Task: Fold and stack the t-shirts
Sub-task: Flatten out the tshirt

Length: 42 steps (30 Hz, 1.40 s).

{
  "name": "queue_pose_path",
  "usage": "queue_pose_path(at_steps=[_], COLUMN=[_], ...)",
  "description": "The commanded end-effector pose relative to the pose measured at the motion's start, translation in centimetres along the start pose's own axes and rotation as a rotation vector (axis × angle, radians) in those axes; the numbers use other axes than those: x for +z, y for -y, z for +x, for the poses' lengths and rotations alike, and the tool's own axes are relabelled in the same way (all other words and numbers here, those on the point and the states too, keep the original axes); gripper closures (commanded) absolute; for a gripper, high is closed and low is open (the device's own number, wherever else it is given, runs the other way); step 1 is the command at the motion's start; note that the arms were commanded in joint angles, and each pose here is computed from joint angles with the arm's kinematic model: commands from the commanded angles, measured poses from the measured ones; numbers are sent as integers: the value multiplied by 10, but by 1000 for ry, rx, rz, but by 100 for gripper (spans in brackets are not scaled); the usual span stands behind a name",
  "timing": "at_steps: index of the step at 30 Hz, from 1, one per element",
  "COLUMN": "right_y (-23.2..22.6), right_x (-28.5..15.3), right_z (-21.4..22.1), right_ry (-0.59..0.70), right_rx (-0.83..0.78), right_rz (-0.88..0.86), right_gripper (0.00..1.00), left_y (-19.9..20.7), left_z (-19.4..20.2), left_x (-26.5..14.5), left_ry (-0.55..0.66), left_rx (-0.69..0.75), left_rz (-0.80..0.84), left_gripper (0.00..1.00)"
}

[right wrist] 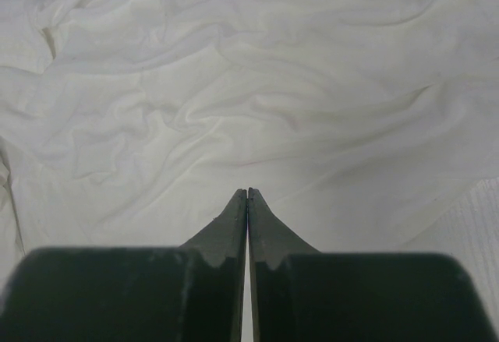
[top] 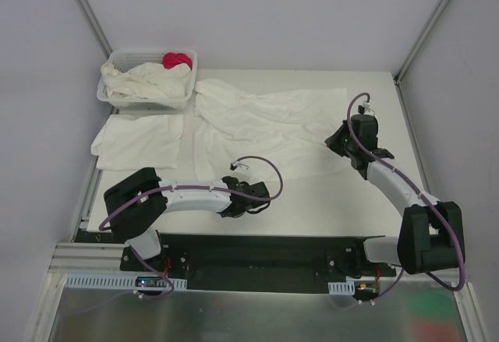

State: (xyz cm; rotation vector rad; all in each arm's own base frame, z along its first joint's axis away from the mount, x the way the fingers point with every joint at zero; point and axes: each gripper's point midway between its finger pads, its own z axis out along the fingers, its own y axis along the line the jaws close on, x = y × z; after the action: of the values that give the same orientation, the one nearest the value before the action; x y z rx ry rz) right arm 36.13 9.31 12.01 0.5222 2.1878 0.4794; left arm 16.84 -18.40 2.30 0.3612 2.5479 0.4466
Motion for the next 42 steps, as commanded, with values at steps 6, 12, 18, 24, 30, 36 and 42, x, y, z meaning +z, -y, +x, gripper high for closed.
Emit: queue_pose_path(at_steps=[6,12,18,24,30,36,42], right_y=[-2,2,21,29,52,81,92], right_x=[-10,-10,10,36,44,42,45], right_z=[-14,-18,-7,-5,-27,-32,-21], right_ry=[69,90,41,-4,15,18,2], right_rx=[6,6,-4,-7,8,82,105], right_rz=[-21,6,90,141,210,258,288], right_gripper=[97,97,98,83,76,69,63], left_y=[-10,-10,-19,-22,-34,-59,-110], left_z=[8,5,-44,-105,-145,-174,-230], left_x=[2,3,-17,-52,-82,-101,-142], left_ry=[5,12,181,322,424,483,586], left_rx=[-18,-10,-20,-43,-84,-121,-189], left_rz=[-45,-50,-72,-63,-66,-104,-197], left_gripper=[95,100,100,100,100,100,100])
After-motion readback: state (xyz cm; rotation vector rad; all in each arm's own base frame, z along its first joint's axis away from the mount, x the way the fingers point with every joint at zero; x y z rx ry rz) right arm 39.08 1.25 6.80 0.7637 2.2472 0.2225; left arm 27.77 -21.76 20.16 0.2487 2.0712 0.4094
